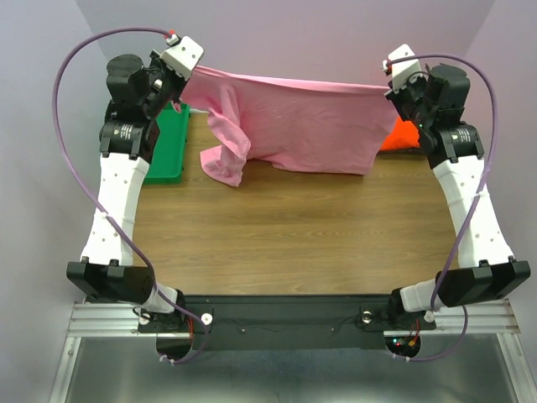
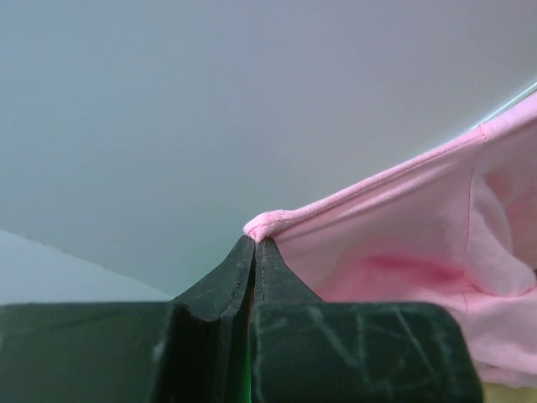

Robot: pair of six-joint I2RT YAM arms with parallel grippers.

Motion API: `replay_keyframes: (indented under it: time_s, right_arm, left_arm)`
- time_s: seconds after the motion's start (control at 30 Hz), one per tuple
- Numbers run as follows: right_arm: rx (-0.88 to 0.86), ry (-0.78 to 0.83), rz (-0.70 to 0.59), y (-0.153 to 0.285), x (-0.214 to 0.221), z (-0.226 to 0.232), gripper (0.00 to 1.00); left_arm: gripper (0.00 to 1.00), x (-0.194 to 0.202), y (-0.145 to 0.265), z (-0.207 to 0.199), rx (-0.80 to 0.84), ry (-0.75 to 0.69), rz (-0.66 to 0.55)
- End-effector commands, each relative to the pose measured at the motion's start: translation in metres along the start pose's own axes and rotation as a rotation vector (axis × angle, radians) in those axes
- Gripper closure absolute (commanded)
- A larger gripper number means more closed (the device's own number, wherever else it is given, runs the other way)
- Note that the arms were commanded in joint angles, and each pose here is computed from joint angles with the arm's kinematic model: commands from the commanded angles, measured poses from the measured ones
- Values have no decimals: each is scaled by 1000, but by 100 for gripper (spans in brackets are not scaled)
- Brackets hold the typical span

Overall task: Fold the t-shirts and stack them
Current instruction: Flatten the tshirt out

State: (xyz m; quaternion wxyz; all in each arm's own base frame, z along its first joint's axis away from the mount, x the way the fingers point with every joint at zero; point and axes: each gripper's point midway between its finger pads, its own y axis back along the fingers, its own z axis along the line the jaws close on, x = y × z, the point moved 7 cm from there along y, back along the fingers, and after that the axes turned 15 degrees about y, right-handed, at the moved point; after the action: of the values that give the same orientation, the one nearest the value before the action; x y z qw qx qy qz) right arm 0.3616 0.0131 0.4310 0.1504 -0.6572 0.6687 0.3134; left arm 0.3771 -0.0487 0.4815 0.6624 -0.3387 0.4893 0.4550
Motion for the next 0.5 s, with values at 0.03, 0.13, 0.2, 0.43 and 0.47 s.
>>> replay_keyframes:
  time_s: [0.03,0.13,0.2,0.43,0.47]
  right_arm:
    - [198,20,-8,24,-13,-46,99]
    - [211,35,-9,27,-15,-50,99]
    - [216,45,-10,30,-15,-51,99]
    - [270,52,-11,35,-21,-64,99]
    - [274,49,-13,33,-22,-65,99]
  left_arm:
    - [100,-47,39,22,-141,-145,-140]
    - [100,-49,44,17,-113,-108,-155]
    - [100,-50,46,15,-102,-84,-153]
    - [100,-67,62,22,-93,99,-225]
    - [100,-69,62,22,-80,124,-233]
